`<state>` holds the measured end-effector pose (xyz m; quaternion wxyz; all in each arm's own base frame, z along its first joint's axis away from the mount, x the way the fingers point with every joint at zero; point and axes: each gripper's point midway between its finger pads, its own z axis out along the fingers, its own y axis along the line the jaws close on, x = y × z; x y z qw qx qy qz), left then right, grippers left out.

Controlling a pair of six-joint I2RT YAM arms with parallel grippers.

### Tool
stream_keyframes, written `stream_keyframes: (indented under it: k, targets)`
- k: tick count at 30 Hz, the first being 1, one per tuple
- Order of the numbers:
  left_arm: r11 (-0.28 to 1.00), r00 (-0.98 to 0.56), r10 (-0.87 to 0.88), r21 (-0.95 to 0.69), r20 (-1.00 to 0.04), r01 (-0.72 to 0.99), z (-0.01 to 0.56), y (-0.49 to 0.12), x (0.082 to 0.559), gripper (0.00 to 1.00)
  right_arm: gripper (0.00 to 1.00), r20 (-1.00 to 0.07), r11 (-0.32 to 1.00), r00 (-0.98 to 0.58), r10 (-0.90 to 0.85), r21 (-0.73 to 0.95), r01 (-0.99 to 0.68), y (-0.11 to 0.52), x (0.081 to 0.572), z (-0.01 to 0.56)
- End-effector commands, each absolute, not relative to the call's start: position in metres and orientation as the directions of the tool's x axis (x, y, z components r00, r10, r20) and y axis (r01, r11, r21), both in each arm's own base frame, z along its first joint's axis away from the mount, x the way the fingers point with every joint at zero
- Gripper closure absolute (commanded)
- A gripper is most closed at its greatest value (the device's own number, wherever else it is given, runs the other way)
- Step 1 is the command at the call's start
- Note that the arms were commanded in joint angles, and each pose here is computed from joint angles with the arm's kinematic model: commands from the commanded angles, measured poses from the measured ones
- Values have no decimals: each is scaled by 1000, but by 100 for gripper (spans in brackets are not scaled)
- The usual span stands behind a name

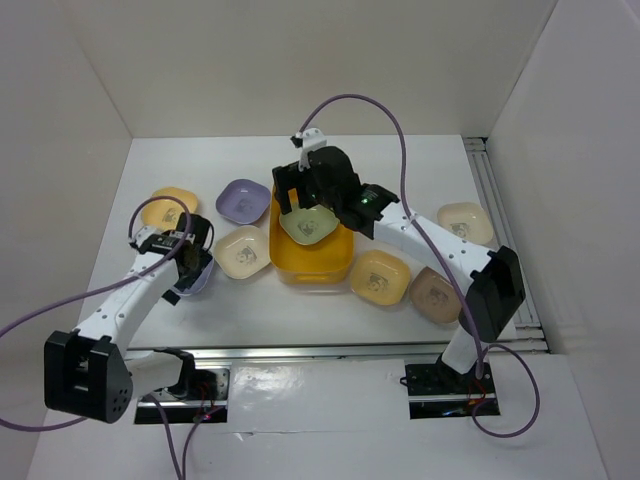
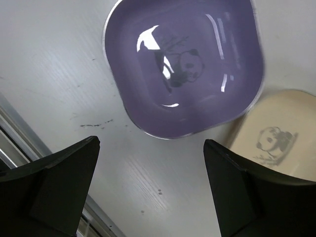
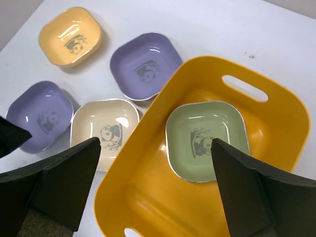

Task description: Place the plates into the plastic bin on the countertop

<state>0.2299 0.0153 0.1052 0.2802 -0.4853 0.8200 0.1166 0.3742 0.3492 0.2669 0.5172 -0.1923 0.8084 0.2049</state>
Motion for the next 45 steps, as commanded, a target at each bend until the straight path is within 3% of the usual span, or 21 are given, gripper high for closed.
stream_keyframes:
  k: [1,9,16,20,21,24,28,34,39,43,45]
  targets:
    - [337,-221,-801,-114,-556,-935,92,26,222,0,0,-925,777,-353,-140,118,-618,359,364,270]
    - [277,-180,-843,-123,-506,-953,39,33,215,3,0,-920,766,-354,-166,106,-634,354,361,262]
    - [221,-133,-844,-112,-519,-969,26,52,222,7,0,-931,758,-334,-146,112,-643,352,356,270]
    - [184,-101,-862,-121,-497,-975,23,61,221,18,0,-935,763,-326,-138,109,-637,348,355,275]
    - [164,-85,-873,-126,-480,-978,20,64,217,30,0,-935,763,-326,-138,109,-637,348,355,275]
    - [133,-54,-886,-141,-460,-981,17,71,212,39,0,-936,763,-324,-136,110,-638,348,355,279]
    - [76,3,-889,-154,-458,-985,14,84,195,60,0,-941,761,-313,-126,111,-639,349,356,286]
    - [67,18,-891,-171,-454,-983,16,83,190,98,0,-941,761,-313,-126,111,-639,349,356,286]
    - [102,35,-883,-263,-469,-959,61,79,198,100,0,-947,787,-301,-115,99,-609,340,357,292]
    - [201,160,-833,-559,-529,-804,159,76,214,100,0,-947,842,-318,-42,137,-521,321,368,300]
    - [276,130,-825,-592,-550,-757,185,68,220,100,0,-947,890,-320,40,179,-419,297,378,312]
